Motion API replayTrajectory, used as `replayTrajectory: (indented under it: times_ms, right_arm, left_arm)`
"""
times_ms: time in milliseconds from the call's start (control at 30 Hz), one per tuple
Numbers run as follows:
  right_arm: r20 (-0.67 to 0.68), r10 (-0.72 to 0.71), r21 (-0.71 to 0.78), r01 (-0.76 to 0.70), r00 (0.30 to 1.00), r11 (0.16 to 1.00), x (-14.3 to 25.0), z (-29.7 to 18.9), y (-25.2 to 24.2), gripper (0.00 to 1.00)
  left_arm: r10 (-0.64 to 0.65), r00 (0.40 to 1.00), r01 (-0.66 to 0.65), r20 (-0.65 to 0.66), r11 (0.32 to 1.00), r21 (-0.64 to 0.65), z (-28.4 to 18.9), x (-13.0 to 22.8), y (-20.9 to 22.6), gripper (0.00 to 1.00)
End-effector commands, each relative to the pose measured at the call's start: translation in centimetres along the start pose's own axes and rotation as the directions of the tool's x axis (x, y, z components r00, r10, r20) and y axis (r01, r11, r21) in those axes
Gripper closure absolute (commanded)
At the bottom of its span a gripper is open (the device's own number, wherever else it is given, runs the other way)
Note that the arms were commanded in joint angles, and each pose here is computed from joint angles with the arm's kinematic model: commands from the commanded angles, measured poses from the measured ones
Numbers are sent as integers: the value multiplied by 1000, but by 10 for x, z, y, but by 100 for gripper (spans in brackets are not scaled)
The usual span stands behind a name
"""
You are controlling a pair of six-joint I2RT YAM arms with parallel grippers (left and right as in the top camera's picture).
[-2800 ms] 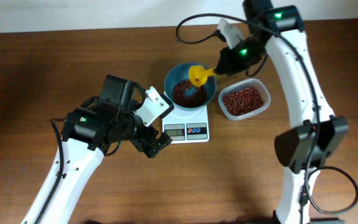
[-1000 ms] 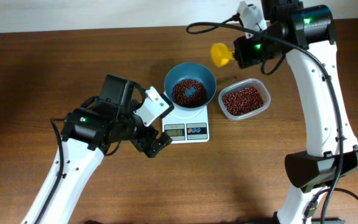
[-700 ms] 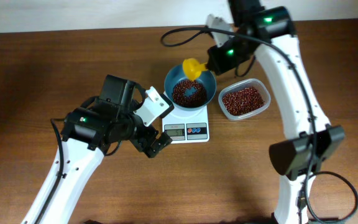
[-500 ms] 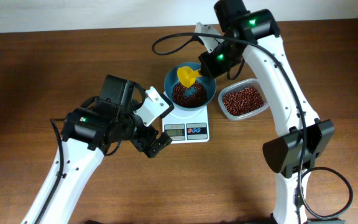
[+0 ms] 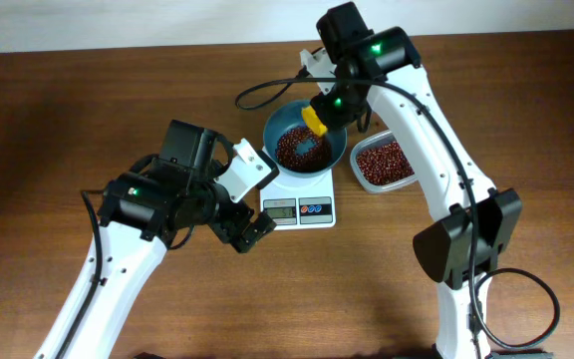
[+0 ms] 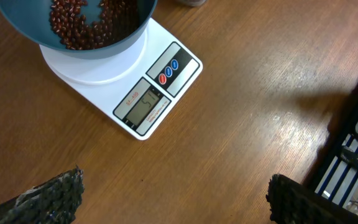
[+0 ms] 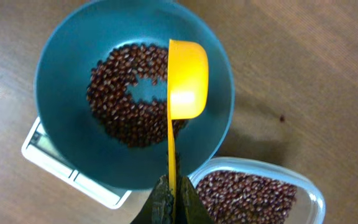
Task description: Scoop item into bowl and weigh 50g on scale
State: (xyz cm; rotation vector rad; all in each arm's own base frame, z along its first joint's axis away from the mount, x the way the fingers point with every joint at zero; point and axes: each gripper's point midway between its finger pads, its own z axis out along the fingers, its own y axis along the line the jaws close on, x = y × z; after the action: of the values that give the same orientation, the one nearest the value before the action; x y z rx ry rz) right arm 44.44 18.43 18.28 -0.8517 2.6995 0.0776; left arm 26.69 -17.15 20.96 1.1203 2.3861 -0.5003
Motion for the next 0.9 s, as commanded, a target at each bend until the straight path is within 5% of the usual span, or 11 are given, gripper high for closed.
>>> replayTrajectory:
  times_ms: [0,867]
  right_arm:
    - [-38,-16,14,16,999,1000,8,12,-1,96]
    - [-13,-102,-22,102,995,995,-2,28,33,96]
  left_arm:
    - [-3,1000,3,17,1000,8,-4,-5,-2,1]
    - [-3,1000,2,17,1000,8,-4,-5,-2,1]
